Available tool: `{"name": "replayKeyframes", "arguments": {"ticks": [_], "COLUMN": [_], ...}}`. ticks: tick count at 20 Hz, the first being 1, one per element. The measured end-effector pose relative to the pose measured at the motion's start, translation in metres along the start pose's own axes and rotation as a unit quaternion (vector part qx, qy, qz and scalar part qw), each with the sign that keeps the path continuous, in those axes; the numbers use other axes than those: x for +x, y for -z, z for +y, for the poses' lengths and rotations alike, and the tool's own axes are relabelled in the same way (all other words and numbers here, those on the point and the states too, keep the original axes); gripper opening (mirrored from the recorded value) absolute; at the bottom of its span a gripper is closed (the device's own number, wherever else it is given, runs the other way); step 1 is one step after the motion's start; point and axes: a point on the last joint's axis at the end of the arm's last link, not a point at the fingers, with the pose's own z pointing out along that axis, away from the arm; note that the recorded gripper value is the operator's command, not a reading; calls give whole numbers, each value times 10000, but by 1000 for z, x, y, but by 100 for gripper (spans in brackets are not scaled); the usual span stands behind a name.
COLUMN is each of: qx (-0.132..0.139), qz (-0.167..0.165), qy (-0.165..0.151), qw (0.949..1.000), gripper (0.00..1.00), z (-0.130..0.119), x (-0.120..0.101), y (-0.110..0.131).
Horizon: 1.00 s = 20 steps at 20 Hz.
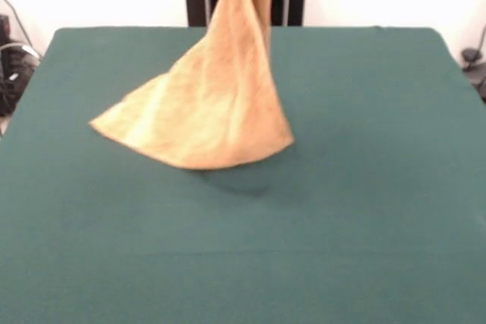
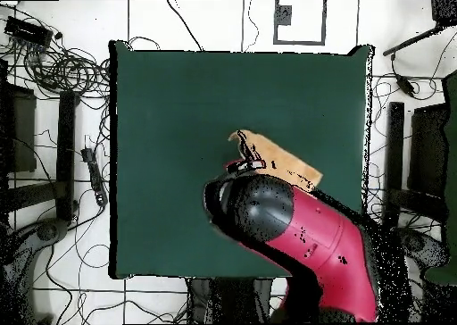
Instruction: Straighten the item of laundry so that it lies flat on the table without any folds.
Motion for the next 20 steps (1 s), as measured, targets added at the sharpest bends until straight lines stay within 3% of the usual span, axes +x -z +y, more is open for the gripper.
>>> {"name": "replayKeyframes", "arguments": {"ticks": [2, 4, 7, 9, 14, 17, 20], "qx": [151, 110, -357, -865, -1638, -1786, -1821], "qz": [192, 315, 311, 3, -580, -695, -743], "qy": [-124, -241, -600, -884, -1308, -1410, -1458], "qw": [9996, 9992, 9971, 9923, 9761, 9713, 9696], "gripper": [0, 0, 0, 0, 0, 0, 0], "z": [-3, -1, 16, 33, 55, 56, 56], "x": [-2, -7, -36, -68, -117, -128, -132], "y": [17, 24, 17, -1, -47, -68, -92]}}
